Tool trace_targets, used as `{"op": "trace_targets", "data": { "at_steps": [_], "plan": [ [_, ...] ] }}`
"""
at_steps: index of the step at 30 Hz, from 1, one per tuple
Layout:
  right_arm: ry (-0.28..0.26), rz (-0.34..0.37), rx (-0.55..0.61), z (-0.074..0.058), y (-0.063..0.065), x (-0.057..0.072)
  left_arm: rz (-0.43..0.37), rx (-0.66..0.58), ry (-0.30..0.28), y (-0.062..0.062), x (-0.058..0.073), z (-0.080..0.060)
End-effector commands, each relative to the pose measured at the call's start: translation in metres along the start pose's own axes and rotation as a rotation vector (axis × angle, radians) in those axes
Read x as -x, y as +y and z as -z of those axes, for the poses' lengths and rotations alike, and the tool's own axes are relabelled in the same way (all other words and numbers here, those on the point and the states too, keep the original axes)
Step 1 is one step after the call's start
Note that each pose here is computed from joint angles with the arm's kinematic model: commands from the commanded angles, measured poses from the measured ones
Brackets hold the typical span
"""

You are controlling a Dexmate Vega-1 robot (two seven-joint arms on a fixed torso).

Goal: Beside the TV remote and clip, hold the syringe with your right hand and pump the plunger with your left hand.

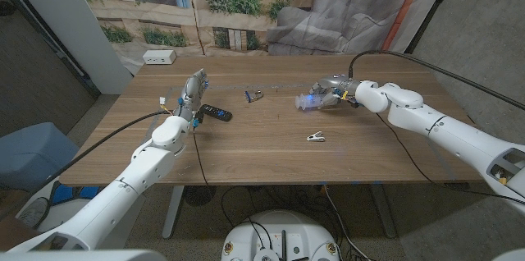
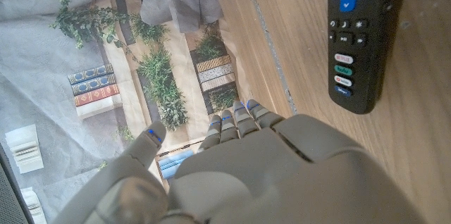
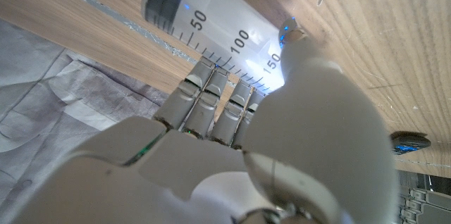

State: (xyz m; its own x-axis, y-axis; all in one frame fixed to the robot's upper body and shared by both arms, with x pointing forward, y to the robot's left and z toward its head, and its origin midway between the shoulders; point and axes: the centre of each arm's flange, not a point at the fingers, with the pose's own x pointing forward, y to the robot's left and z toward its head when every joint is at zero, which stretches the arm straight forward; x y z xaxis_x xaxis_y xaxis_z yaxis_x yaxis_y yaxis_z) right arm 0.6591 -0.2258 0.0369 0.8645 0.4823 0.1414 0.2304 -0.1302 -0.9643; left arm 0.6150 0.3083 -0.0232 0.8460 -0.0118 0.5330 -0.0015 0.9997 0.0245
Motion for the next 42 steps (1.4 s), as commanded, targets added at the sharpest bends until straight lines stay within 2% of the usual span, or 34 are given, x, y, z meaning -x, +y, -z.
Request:
{"op": "trace_targets", "data": {
  "at_steps": [1, 21, 30, 37, 42],
  "plan": [
    [0.010, -0.050, 0.012, 0.001, -0.002, -0.006, -0.003, 0.004, 0.010, -0.001, -0.004, 0.004],
    [0.007, -0.203, 0.039, 0.008, -0.013, -0.009, -0.013, 0.017, 0.020, -0.002, -0.012, 0.008],
    [-0.002, -0.226, 0.023, 0.007, -0.019, -0.006, -0.011, 0.020, 0.020, -0.003, -0.014, 0.009],
    [-0.008, -0.277, 0.027, 0.003, -0.022, -0.006, -0.007, 0.021, 0.020, -0.002, -0.015, 0.008],
    [-0.006, -0.282, 0.019, 0.001, -0.023, -0.005, -0.005, 0.018, 0.017, -0.001, -0.014, 0.008]
  ]
}}
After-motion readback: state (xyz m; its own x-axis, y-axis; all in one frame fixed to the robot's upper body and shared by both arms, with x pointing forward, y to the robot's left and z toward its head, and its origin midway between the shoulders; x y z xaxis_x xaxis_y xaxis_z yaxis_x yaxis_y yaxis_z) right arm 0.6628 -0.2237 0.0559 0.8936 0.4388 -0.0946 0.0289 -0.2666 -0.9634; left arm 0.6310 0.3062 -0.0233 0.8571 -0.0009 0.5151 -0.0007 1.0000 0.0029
